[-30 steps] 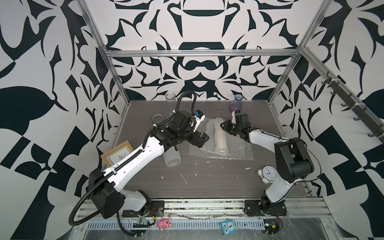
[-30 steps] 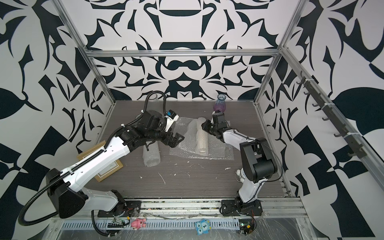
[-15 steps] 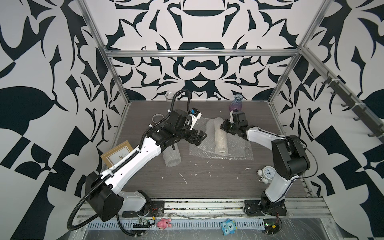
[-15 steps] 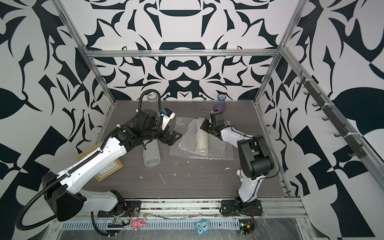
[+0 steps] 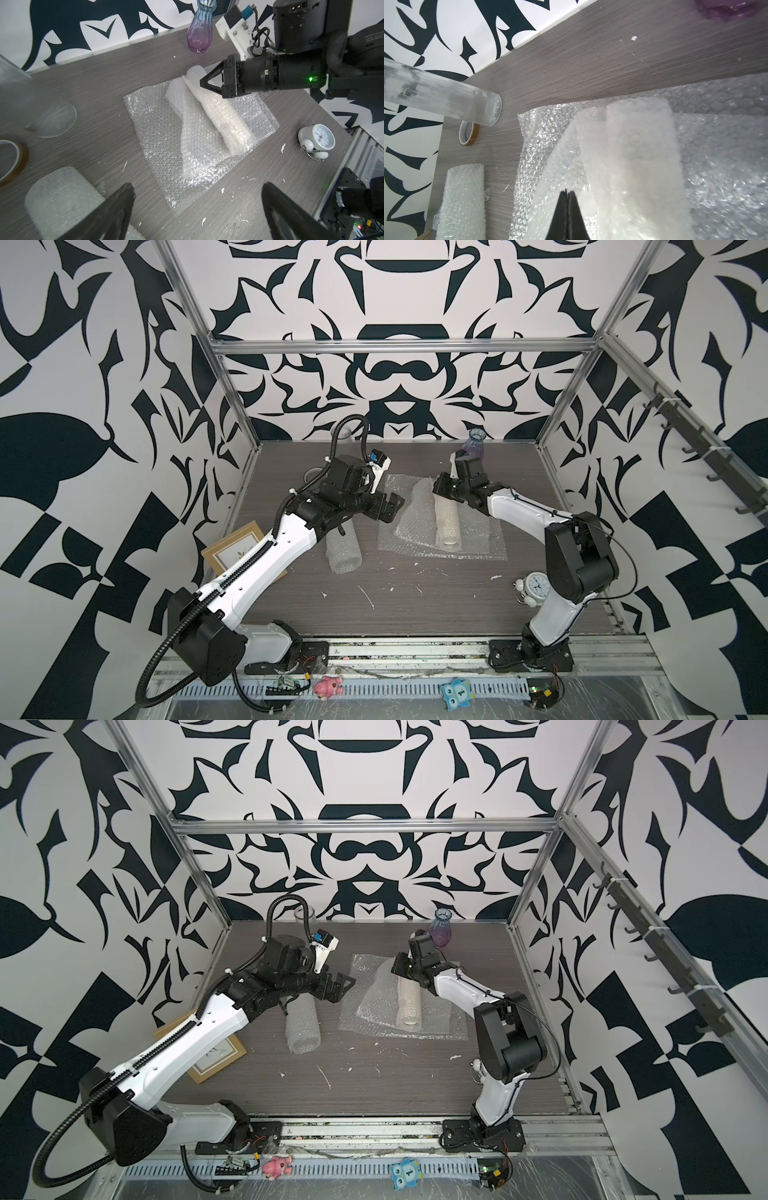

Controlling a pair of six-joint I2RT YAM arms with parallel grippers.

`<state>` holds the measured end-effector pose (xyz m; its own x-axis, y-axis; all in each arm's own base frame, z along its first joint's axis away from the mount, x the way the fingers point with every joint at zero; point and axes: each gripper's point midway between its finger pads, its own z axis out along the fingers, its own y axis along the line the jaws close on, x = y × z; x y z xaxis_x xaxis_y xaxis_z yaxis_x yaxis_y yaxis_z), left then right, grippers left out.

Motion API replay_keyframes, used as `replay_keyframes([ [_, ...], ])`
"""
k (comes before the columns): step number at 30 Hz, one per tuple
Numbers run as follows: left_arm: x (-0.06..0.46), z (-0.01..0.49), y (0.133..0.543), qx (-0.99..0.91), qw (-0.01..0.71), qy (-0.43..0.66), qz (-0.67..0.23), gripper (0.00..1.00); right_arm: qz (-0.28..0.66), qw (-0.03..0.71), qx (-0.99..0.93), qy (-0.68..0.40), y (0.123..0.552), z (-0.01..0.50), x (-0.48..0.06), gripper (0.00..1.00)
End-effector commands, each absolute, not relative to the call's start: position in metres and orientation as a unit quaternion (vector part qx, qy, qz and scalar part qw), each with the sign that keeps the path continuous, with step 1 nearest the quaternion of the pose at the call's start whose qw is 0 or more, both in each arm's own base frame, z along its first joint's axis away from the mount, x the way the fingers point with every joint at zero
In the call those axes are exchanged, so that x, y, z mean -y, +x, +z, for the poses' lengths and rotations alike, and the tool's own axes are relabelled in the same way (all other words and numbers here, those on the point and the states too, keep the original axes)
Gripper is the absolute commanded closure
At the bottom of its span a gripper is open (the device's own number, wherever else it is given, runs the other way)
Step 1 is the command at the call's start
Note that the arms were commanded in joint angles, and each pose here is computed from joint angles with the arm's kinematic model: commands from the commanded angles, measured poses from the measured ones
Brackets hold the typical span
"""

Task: Unwrap the vase from the bubble wrap
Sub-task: Unwrap the bubble wrap.

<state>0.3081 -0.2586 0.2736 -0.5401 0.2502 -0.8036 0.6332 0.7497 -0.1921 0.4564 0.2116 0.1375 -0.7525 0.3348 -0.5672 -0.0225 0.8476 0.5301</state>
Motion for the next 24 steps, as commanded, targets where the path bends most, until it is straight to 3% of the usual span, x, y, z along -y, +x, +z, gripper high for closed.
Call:
replay_keyframes([
  [1,0.248,0.284,0.311,-0.839,0.424,0.251,-0.229,0.01,0.243,0.358,-0.899,0.063,0.467,0.148,-0.222,1.0],
  [13,0.231,0.301,0.313,-0.831,0.454,0.23,-0.224,0.01,0.192,0.323,-0.926,0.02,0.473,0.115,-0.256,0.99],
  [19,0.227,0.302,0.316,-0.831,0.459,0.219,-0.225,0.01,0.196,0.332,-0.923,-0.001,0.475,0.138,-0.261,0.64],
  [24,0.225,0.301,0.318,-0.833,0.459,0.214,-0.224,0.01,0.196,0.359,-0.912,-0.03,0.479,0.185,-0.263,0.47],
])
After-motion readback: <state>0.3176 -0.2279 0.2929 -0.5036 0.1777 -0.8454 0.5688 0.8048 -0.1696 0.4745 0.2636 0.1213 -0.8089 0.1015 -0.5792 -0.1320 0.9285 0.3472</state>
